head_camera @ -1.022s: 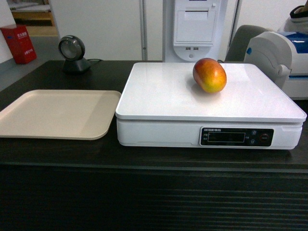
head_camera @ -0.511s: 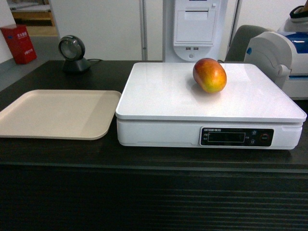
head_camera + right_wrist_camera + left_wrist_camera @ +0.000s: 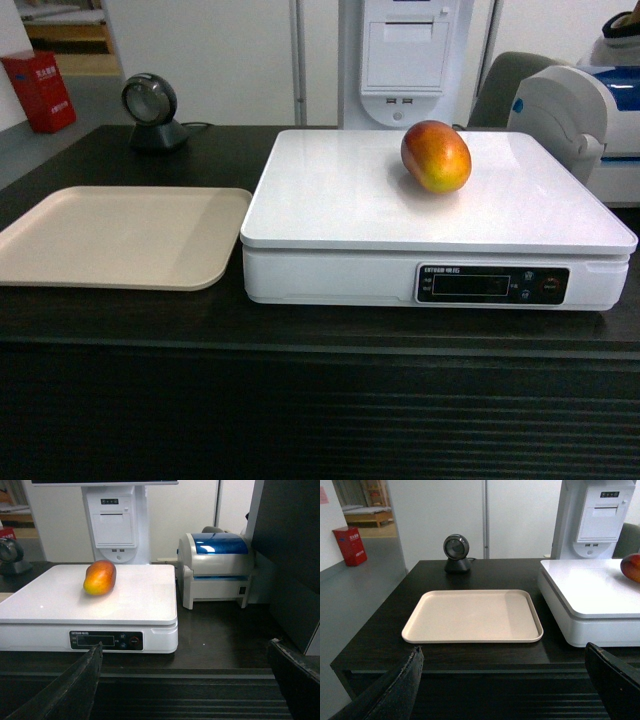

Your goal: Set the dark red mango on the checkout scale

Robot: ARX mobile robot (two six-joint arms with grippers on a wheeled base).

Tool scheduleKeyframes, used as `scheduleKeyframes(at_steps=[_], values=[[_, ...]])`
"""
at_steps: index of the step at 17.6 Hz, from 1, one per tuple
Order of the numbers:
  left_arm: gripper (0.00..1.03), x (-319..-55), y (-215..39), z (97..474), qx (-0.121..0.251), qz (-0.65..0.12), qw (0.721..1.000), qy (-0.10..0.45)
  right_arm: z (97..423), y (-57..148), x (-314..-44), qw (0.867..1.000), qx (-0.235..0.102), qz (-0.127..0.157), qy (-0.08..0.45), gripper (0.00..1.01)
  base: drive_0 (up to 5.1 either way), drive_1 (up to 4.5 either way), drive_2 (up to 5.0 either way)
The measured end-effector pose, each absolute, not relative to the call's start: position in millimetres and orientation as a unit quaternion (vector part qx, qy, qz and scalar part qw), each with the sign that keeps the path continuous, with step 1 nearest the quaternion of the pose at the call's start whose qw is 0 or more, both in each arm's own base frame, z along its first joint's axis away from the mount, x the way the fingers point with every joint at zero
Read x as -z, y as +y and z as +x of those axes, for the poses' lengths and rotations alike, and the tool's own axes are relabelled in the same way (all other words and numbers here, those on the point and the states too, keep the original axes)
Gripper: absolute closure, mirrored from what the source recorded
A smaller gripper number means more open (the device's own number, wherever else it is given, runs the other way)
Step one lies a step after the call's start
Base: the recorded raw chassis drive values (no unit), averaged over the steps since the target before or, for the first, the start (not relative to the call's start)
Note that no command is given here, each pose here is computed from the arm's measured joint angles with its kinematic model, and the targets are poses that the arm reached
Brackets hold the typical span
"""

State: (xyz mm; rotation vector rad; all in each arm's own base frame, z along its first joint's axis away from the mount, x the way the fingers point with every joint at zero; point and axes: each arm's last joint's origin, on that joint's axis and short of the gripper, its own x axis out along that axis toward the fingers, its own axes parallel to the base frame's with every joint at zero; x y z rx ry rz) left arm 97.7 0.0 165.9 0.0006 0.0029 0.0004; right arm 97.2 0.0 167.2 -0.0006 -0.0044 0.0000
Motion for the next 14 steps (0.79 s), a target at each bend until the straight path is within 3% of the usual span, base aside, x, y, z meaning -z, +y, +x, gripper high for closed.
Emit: scheduleKeyframes(at_steps=[14], values=[[0.05,-166.2,0.0,97.7,0.000,0.000,1.000,0.000,97.2,0.0,-167.4,1.000,0.000,0.000,-0.003,0.03,0.0,0.00,0.0]])
